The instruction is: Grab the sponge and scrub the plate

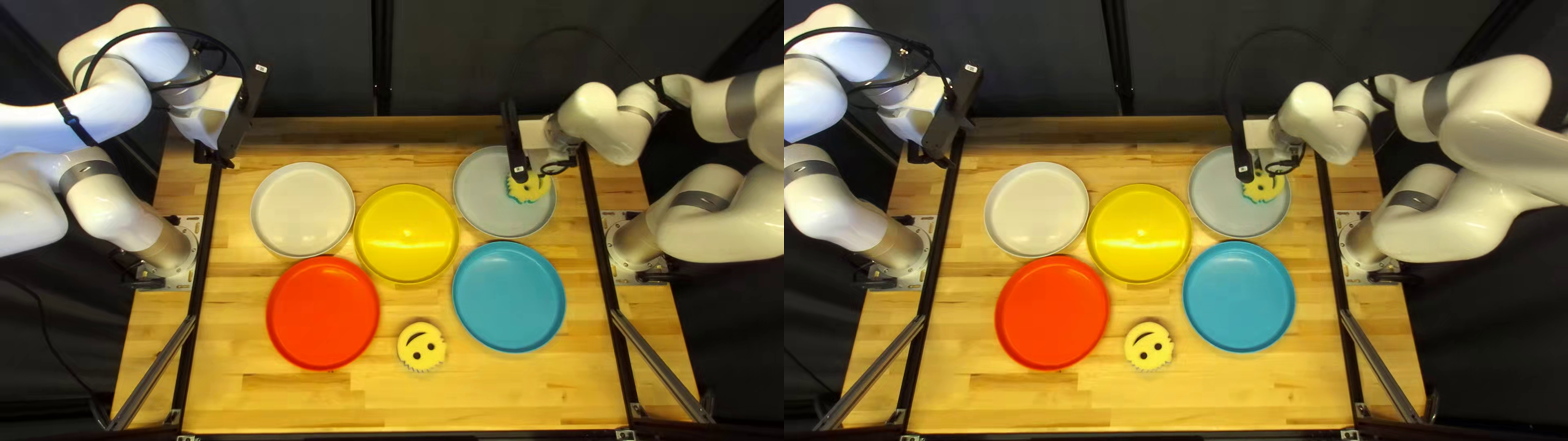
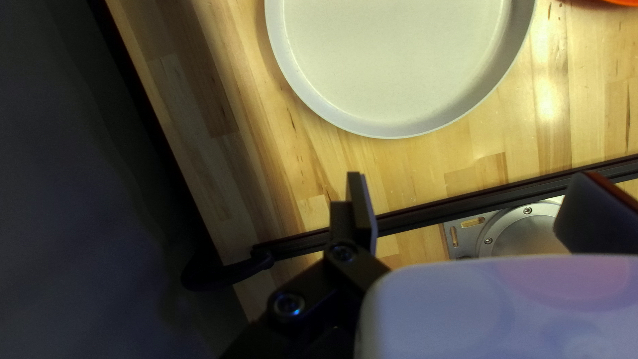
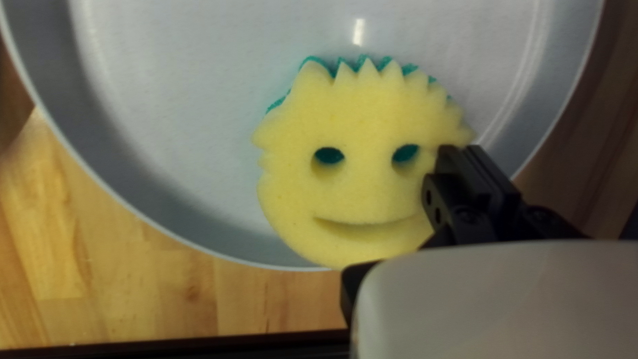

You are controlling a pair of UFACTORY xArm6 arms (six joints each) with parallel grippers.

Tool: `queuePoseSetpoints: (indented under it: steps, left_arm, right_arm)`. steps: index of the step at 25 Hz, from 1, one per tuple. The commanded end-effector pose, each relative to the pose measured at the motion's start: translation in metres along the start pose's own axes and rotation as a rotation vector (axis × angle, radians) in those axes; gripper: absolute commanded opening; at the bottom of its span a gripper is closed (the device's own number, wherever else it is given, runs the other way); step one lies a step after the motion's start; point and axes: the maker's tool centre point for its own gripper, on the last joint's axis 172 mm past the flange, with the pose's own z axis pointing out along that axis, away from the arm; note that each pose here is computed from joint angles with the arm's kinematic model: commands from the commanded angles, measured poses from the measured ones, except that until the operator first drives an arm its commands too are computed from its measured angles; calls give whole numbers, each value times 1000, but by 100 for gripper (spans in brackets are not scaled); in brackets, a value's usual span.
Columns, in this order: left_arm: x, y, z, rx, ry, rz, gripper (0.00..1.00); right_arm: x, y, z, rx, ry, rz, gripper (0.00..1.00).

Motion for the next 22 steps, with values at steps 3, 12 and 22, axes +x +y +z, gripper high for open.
queuePoseSetpoints:
  steps: [3,12,22]
  left_arm:
    - [0,0,0,0,0,0,100]
    - [0,0,0,0,0,0,100]
    - [0,0,0,0,0,0,100]
  right_arm:
    - [8,20,7,-1,3,-19,0]
    - [23,68,9,-4,-7,-14,0]
    - [19,84,13,4,-13,-8,0]
